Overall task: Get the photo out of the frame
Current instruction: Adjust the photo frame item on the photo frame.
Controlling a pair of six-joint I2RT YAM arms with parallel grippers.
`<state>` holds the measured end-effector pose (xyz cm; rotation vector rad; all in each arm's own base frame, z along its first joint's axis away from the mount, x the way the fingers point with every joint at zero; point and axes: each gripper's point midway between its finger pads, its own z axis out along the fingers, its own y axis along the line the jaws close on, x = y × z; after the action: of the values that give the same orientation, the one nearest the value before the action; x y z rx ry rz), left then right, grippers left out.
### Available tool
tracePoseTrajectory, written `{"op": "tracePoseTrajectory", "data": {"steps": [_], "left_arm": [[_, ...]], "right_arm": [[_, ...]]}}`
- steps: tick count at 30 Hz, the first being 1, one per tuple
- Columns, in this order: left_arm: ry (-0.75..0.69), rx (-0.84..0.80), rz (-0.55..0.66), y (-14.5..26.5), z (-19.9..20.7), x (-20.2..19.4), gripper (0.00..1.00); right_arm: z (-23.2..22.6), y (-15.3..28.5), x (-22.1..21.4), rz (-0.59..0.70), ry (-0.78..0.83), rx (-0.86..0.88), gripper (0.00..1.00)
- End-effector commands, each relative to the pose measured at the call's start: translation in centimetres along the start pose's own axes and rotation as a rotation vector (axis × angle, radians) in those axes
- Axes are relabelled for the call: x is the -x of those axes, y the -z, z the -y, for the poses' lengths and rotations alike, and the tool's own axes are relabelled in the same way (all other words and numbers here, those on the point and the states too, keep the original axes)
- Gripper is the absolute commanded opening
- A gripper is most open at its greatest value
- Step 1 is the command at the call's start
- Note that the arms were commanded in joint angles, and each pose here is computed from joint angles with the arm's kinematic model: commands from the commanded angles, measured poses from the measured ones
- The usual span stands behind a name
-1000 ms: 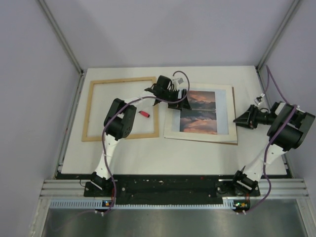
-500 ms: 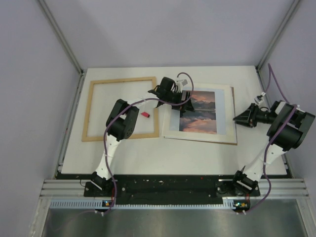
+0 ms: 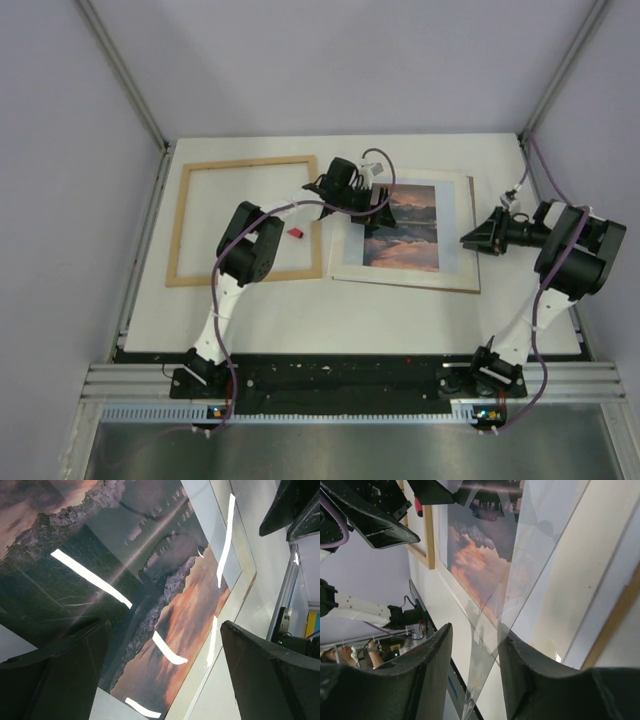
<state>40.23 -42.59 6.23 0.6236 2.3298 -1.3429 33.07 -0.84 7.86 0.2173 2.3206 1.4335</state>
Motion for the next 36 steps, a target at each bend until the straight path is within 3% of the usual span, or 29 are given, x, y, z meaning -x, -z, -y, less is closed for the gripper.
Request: {"op": "tracePoseTrajectory", "data": {"steps": [1, 3, 5, 9, 14, 21, 36], "left_arm": [[0.107, 0.067, -0.121, -1.9, -2.9, -5.1, 0.99], [0.106, 0.063, -0.122, -1.9, -2.7, -5.2, 0.99], [0.107, 0.062, -0.122, -1.9, -2.6, -5.2, 0.99], [0.075, 0.057, -0.1, -0.9, -1.7, -3.7, 0.99], [0.012, 0.071, 0.005, 4.0, 0.0, 1.9, 0.99], [-0.055, 0.268, 0.133, 11.2, -3.8, 6.4, 0.99], [0.002, 0.343, 0.07, 10.6, -9.9, 4.2, 0.99]], "right_arm": [[-1.0, -2.4, -0.2, -0.057, 0.048, 0.041, 0.41], [-0.9, -2.8, -0.2, -0.063, 0.053, 0.026, 0.39], [-0.4, -2.9, 0.1, -0.059, 0.048, -0.001, 0.3], [1.5, -2.9, 0.4, -0.047, 0.045, -0.116, 0.0], [3.4, -2.9, -0.3, -0.056, 0.025, -0.193, 0.0], [4.0, -3.2, -0.5, -0.061, 0.031, -0.228, 0.0], [4.8, -3.6, -1.3, -0.08, 0.032, -0.27, 0.0]]}}
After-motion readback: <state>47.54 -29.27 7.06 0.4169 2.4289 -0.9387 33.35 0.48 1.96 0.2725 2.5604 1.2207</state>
